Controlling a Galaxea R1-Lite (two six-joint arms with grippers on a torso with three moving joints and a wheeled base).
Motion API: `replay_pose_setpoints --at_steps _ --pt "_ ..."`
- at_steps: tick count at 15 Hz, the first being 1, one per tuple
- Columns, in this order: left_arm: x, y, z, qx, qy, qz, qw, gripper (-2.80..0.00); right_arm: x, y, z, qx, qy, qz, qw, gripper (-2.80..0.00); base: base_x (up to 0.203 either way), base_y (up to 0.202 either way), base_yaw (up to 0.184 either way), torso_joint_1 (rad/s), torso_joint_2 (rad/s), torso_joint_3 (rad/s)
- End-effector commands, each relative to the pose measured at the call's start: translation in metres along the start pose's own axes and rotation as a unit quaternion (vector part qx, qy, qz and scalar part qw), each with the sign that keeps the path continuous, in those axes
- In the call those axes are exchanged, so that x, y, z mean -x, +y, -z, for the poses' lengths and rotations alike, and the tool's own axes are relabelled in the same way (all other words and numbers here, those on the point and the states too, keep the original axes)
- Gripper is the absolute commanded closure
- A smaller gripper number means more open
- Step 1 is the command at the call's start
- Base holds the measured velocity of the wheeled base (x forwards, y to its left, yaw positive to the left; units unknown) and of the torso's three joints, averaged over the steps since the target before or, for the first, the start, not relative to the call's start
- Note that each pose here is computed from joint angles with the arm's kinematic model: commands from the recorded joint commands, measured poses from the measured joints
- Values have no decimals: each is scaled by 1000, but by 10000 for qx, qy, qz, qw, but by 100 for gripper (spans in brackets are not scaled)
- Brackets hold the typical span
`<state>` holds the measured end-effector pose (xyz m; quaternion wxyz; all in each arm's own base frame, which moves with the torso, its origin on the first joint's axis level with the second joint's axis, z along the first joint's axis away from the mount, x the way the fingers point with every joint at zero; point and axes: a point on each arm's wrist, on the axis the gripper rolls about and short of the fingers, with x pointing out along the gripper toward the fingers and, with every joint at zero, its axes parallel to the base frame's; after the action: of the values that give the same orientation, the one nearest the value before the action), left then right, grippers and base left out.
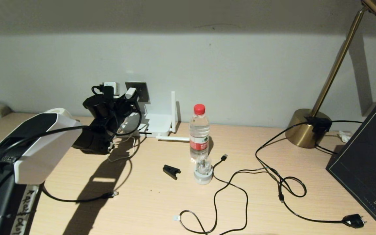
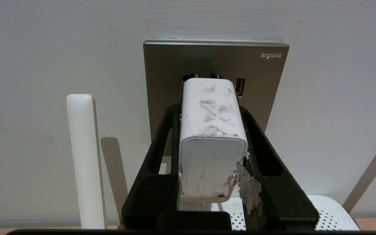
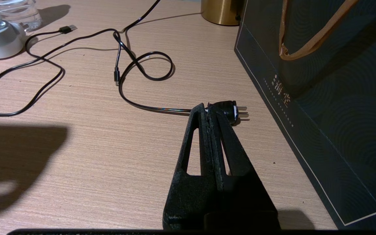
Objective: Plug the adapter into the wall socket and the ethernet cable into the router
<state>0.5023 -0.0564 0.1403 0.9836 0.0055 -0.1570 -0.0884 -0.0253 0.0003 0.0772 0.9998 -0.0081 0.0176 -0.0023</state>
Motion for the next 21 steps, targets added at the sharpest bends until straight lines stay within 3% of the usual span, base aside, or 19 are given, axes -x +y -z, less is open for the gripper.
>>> replay_pose_setpoints --at_steps 1,21 --pt "0 1 0 -3 -18 -5 10000 0 0 0 0 2 1 -1 10000 0 0 0 0 0 0 0" --pt "0 3 1 -2 -3 -19 10000 0 0 0 0 2 5 -2 10000 0 0 0 0 0 0 0"
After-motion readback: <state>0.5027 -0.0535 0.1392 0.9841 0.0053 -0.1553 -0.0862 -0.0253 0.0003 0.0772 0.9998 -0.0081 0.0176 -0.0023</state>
